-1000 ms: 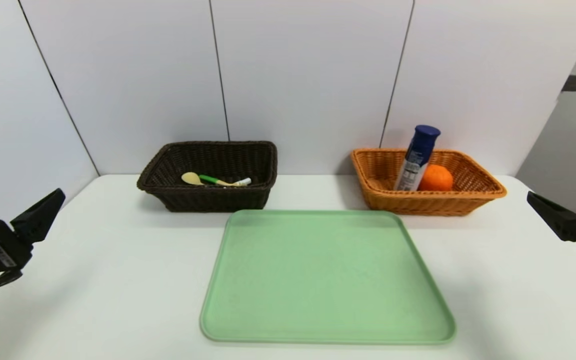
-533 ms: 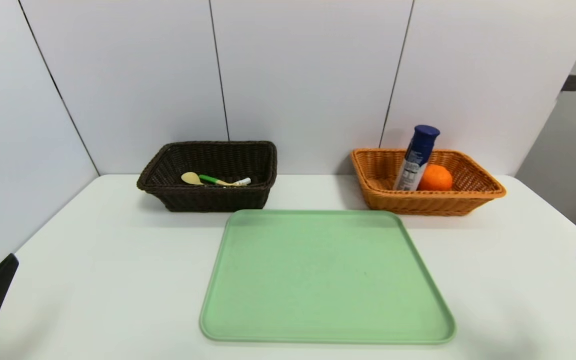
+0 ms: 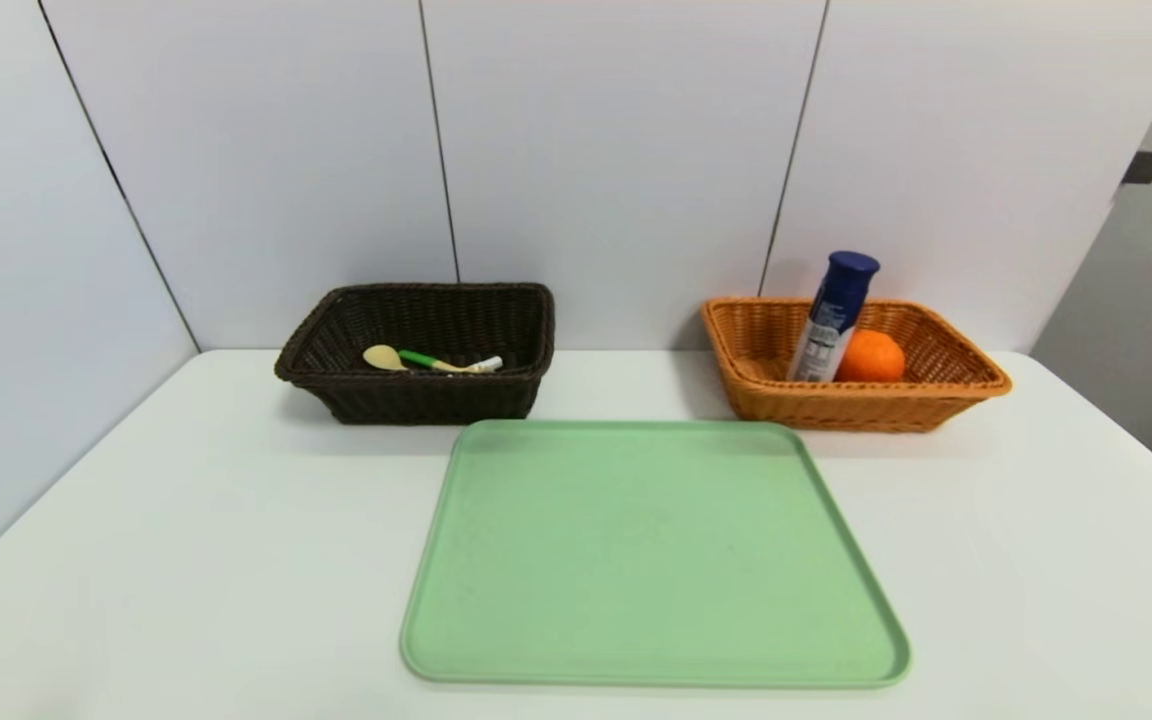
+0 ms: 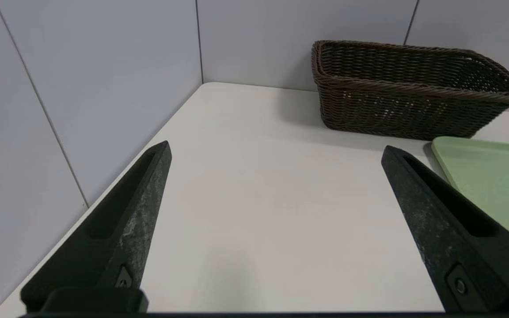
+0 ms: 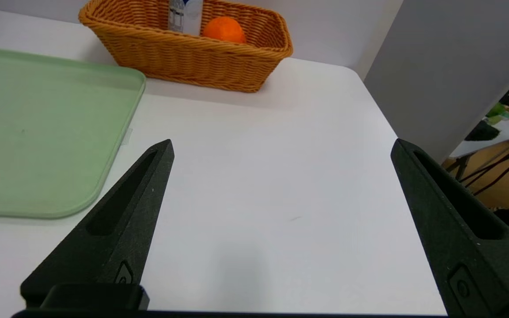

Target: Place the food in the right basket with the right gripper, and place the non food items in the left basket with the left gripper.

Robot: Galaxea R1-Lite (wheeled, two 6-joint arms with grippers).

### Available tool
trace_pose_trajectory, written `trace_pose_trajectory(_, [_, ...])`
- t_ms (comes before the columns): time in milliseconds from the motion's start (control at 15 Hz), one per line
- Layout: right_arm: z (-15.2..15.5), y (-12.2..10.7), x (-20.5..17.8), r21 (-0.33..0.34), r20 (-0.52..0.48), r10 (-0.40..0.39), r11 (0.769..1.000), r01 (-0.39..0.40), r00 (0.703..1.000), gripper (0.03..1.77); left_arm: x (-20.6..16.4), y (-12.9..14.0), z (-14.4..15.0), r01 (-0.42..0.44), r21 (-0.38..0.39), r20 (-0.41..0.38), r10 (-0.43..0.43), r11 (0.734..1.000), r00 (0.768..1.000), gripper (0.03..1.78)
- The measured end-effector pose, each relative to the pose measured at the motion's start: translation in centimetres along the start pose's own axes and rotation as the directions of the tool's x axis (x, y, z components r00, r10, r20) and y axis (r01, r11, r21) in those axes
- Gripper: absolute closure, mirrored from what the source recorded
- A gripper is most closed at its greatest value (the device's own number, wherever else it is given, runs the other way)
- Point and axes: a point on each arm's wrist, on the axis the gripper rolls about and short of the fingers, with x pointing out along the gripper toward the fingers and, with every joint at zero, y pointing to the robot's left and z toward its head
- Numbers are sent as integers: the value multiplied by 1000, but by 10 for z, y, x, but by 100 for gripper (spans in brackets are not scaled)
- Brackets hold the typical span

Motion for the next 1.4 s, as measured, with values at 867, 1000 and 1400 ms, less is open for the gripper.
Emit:
trace_pose_trajectory(867, [-26,4,-24,30,352,-46,999,38,935,10,-33,4,-17,68,93,109,-79,993,991,12])
trace_pose_trajectory(1000, [-31,6,-22,0,329,-16,1000,17,944,10,-32,3,-20,84,101,100,-94,991,991,12])
trace_pose_trajectory(1400, [-59,14,-16,-66,81,151,987,-146,985,10,-31,1,-33,179,123,18,-182,976,983,12])
